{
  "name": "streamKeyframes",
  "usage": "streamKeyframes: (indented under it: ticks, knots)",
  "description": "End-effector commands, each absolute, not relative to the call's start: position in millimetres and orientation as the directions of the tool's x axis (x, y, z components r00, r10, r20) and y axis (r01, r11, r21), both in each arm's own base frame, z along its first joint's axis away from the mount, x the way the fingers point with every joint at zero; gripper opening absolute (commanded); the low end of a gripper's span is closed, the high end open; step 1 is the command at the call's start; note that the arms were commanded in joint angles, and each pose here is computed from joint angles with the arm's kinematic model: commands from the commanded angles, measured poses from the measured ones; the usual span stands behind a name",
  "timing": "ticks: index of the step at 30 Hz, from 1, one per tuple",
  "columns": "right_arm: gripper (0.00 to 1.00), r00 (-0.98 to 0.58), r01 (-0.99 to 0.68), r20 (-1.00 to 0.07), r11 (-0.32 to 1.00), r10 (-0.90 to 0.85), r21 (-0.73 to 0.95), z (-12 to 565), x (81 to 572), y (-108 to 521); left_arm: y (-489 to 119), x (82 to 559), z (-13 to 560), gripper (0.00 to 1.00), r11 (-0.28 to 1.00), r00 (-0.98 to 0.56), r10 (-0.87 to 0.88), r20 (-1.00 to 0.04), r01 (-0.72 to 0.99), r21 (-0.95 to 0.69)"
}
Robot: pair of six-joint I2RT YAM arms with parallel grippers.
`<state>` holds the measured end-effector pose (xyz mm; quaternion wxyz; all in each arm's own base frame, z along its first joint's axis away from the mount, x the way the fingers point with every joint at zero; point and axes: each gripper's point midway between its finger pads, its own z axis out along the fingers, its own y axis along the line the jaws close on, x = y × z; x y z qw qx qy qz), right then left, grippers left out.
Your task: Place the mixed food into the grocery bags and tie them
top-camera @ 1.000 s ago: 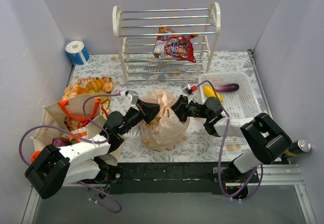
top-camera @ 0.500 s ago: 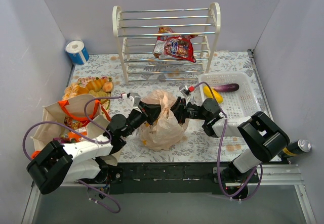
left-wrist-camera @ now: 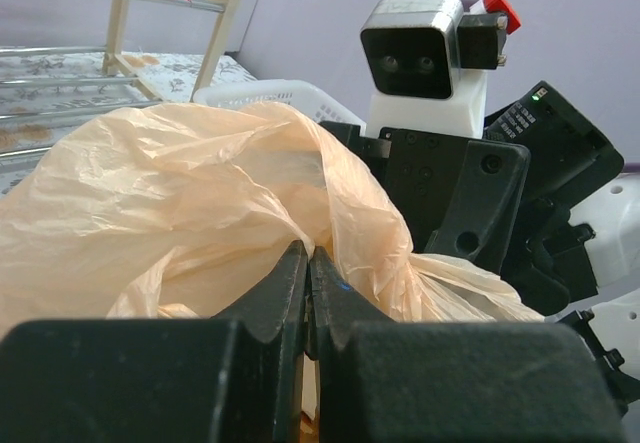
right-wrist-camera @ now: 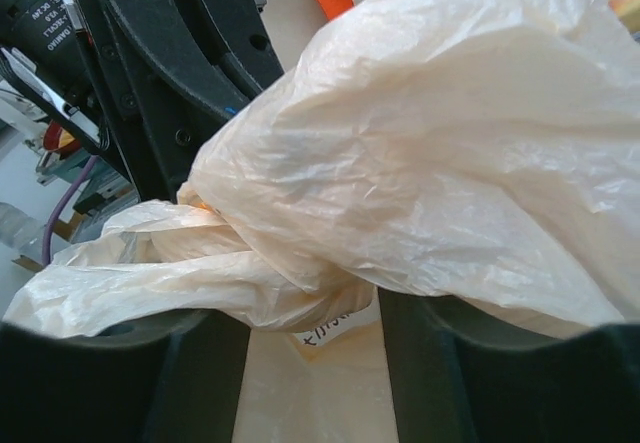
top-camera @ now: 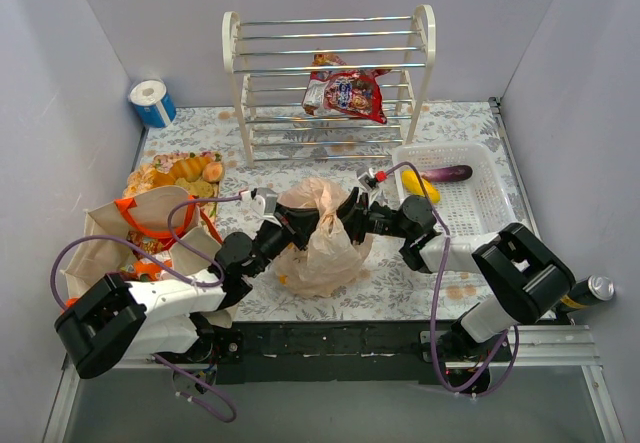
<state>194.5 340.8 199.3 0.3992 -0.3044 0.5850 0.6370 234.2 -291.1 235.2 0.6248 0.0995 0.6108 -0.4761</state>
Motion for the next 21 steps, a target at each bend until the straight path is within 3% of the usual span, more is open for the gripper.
streamKeyframes:
  ticks: [1, 9, 12, 13, 16, 21]
  knots:
    - [0.63, -0.279, -0.958, -0.913, -0.024, 0.297, 0.285, 250.5, 192.9, 336.7, -297.9, 225.4, 235.6, 0.00, 0.493, -0.229, -0.488, -0.842, 0.724, -0.483]
    - [0.60, -0.286, -0.954, -0.917, 0.003, 0.278, 0.298, 244.7, 200.0, 339.7, -310.0, 213.0, 237.8, 0.00, 0.441, -0.274, -0.506, -0.818, 0.733, -0.519]
    - [0.35, -0.290, -0.953, -0.920, 0.011, 0.265, 0.304, 240.6, 200.5, 339.2, -310.0, 210.3, 243.6, 0.00, 0.421, -0.278, -0.522, -0.806, 0.738, -0.528]
    - [0.23, -0.300, -0.949, -0.920, 0.018, 0.253, 0.314, 236.6, 200.6, 339.4, -309.0, 211.8, 241.0, 0.00, 0.435, -0.278, -0.516, -0.810, 0.730, -0.527]
    - [0.02, -0.290, -0.949, -0.924, 0.054, 0.249, 0.312, 234.7, 202.9, 335.2, -305.7, 215.4, 245.1, 0.00, 0.474, -0.257, -0.491, -0.832, 0.723, -0.503]
    - [0.01, -0.311, -0.925, -0.934, 0.170, 0.176, 0.340, 219.9, 212.1, 327.9, -293.0, 214.1, 256.4, 0.00, 0.510, -0.232, -0.461, -0.857, 0.721, -0.469]
